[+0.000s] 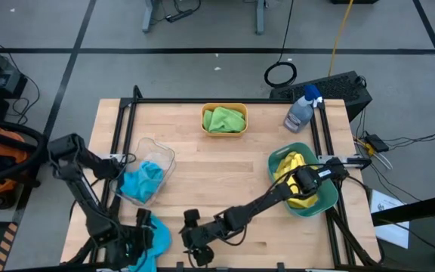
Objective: Sort microfiber towel by color & place in baskets
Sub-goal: Put the blue microfiber cloth into the transparent bin
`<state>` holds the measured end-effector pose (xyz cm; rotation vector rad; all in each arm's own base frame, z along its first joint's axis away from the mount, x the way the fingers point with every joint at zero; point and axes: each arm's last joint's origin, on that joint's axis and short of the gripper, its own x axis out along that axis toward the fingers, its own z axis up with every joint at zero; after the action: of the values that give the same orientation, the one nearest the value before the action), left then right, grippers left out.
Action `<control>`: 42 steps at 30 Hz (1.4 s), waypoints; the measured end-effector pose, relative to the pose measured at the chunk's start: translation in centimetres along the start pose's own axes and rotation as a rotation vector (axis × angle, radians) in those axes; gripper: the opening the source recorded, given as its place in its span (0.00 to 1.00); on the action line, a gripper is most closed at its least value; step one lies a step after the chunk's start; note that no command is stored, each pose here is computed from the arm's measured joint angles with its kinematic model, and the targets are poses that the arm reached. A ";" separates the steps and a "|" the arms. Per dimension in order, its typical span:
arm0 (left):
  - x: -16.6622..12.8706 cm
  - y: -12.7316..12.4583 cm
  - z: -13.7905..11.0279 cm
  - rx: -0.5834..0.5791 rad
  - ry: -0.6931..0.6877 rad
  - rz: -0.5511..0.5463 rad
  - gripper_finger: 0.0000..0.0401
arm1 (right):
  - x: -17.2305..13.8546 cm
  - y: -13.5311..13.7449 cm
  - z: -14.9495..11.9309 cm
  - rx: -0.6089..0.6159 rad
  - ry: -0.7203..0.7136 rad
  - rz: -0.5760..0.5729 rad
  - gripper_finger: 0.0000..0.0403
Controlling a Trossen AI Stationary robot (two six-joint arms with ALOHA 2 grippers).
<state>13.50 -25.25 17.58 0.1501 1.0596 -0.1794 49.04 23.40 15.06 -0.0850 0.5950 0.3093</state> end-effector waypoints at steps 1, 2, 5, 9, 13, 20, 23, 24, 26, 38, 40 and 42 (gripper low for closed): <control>0.3 0.0 0.0 0.003 0.027 -0.011 0.79 | 0.0 0.0 0.0 0.001 0.000 -0.001 0.77; 0.7 0.1 0.0 0.008 0.055 -0.022 0.79 | 0.0 -0.1 0.0 0.001 0.001 -0.002 0.77; 1.6 0.0 -0.2 0.048 0.099 -0.014 0.79 | 0.0 -0.2 0.0 0.002 0.001 -0.004 0.77; 3.0 0.2 -0.4 0.104 0.157 0.013 0.79 | 0.0 -0.1 0.0 0.000 0.001 -0.004 0.77; 4.1 0.5 -0.3 0.094 0.200 0.021 0.71 | 0.0 -0.1 0.0 -0.001 0.001 -0.003 0.77; 4.9 0.3 0.0 0.168 0.215 -0.047 0.32 | 0.0 0.2 0.0 -0.017 0.003 0.001 0.77; 4.5 0.3 0.6 0.180 0.178 -0.040 0.09 | -0.3 0.5 0.1 -0.025 0.004 0.003 0.77; 4.2 0.4 0.7 0.180 0.166 -0.014 0.05 | -0.3 0.5 0.2 -0.025 0.001 0.001 0.77; 3.5 0.8 1.0 0.181 0.137 0.038 0.04 | -0.8 0.8 0.6 -0.033 0.001 -0.035 0.77; -5.7 5.3 5.9 0.052 -0.292 0.455 0.03 | -4.6 4.3 3.5 -0.224 -0.126 -0.426 0.77; -6.9 6.2 6.6 0.018 -0.351 0.482 0.03 | -4.9 4.6 3.7 -0.245 -0.135 -0.570 0.77; -7.8 7.0 7.0 -0.024 -0.407 0.510 0.03 | -5.2 4.6 3.7 -0.250 -0.131 -0.717 0.77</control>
<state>17.25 -19.28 28.04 0.3411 0.5922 0.2559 45.52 26.98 21.13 -0.5022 0.3613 -0.3081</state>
